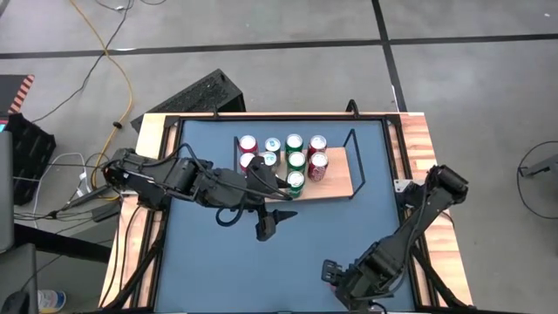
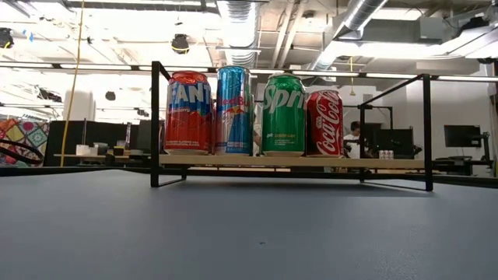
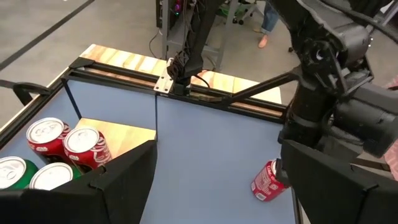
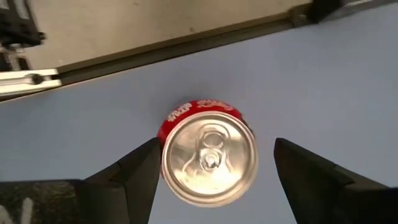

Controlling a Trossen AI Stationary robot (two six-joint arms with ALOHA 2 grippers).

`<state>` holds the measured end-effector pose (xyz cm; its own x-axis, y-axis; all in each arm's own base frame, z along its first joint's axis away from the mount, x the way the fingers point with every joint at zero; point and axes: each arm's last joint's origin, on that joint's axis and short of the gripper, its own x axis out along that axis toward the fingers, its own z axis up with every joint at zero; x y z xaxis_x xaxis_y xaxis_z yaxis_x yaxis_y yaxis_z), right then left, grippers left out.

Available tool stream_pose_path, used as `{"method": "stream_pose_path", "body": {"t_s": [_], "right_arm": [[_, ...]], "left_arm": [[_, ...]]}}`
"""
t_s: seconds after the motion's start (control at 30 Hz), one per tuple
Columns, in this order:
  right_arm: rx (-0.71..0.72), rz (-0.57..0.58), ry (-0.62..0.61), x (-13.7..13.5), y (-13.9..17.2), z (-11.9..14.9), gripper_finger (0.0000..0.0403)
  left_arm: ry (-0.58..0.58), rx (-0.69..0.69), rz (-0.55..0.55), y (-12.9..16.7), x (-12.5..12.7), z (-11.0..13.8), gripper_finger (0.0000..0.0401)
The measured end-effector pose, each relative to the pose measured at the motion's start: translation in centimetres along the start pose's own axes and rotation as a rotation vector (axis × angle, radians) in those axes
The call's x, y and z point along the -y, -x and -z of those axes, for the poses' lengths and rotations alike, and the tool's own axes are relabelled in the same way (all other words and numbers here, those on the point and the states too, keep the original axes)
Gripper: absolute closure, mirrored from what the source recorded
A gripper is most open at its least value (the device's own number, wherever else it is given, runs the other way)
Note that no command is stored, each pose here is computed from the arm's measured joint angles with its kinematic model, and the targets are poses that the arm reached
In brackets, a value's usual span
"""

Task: Place canned beverage on shelf
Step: Put the red soda can on the shelf aligned with other red soda cans

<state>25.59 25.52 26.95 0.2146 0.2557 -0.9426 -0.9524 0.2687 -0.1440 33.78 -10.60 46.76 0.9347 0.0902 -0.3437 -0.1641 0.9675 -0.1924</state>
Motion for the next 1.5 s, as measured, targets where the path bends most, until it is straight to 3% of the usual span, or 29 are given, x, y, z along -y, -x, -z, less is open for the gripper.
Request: {"method": "stream_pose_path", "body": {"t_s": [0.33,0.5,0.83,1.1,1.3,1.5], "right_arm": [[0.018,-0.027,0.006,-0.3,-1.7,0.7,0.0106],[0.056,-0.020,-0.068,0.0,-1.8,0.5,0.0119],[0.057,-0.016,-0.416,1.3,-1.7,1.2,0.0170],[0.038,0.042,-0.654,1.4,-1.7,1.3,0.0172],[0.022,0.186,-0.888,1.6,-1.7,1.4,0.0173],[0.043,0.373,-1.214,2.7,-1.7,2.2,0.0173]], "left_arm": [[0.014,-0.001,-0.001,0.0,0.0,0.0,0.0072],[0.014,-0.001,-0.002,0.0,0.0,0.0,0.0072],[0.014,-0.001,-0.003,0.0,0.0,0.0,0.0072],[0.015,0.000,-0.004,0.0,0.0,0.0,0.0072],[-0.025,-0.005,-0.004,0.0,0.0,0.1,0.0072],[-0.100,-0.040,0.030,0.0,0.0,0.3,0.0072]]}}
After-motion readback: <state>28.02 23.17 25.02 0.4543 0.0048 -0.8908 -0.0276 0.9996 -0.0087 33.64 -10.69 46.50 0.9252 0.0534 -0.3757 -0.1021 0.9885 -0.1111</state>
